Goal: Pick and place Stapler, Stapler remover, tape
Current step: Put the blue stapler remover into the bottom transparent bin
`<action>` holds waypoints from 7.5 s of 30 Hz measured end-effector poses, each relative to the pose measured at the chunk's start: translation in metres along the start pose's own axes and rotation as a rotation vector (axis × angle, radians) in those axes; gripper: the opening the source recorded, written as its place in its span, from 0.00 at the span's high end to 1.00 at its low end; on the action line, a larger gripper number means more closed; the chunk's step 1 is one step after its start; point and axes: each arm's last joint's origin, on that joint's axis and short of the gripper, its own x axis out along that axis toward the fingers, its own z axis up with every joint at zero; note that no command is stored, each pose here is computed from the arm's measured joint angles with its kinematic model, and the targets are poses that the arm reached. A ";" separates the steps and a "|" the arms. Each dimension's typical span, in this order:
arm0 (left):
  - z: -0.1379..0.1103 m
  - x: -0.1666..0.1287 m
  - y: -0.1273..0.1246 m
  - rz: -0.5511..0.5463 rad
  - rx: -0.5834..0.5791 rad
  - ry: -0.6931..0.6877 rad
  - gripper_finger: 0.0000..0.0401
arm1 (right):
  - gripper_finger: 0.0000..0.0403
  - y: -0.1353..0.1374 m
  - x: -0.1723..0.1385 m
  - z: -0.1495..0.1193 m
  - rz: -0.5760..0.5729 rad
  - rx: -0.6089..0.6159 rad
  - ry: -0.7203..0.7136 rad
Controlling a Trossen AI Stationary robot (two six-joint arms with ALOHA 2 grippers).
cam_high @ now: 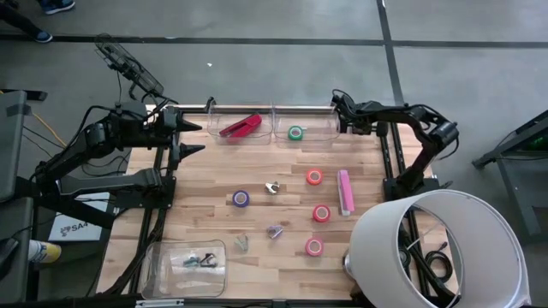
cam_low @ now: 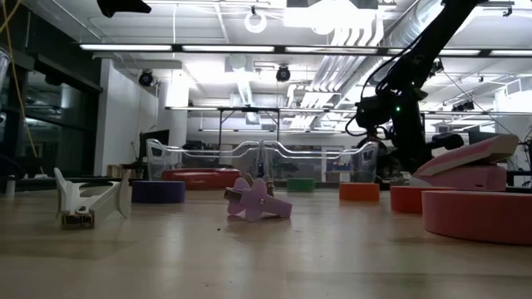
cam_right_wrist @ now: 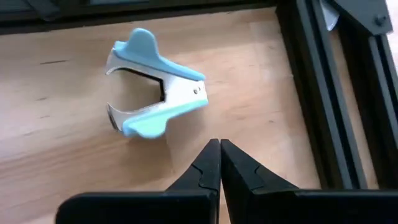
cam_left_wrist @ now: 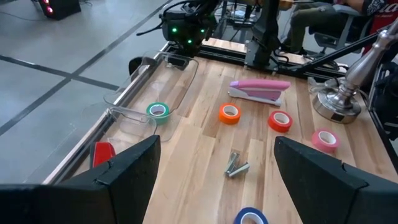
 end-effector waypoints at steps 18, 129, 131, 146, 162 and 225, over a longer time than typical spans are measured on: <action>0.000 0.000 0.000 -0.001 0.001 0.000 0.23 | 0.93 -0.002 -0.019 0.006 0.097 0.024 -0.055; 0.000 0.000 0.000 0.000 -0.023 0.005 0.23 | 0.47 0.015 -0.015 -0.004 0.291 1.047 -0.028; 0.000 0.000 0.000 0.000 -0.024 0.005 0.23 | 0.44 0.015 -0.015 -0.004 0.300 1.083 -0.024; -0.001 0.000 0.000 0.000 -0.023 0.005 0.23 | 0.39 0.016 -0.016 -0.011 0.249 1.121 -0.124; -0.003 0.000 0.000 0.000 -0.027 0.028 0.23 | 0.41 0.027 -0.013 -0.022 0.235 1.098 -0.233; -0.012 -0.001 -0.001 -0.046 -0.066 0.122 0.23 | 0.99 0.035 -0.001 -0.019 0.191 1.048 -0.359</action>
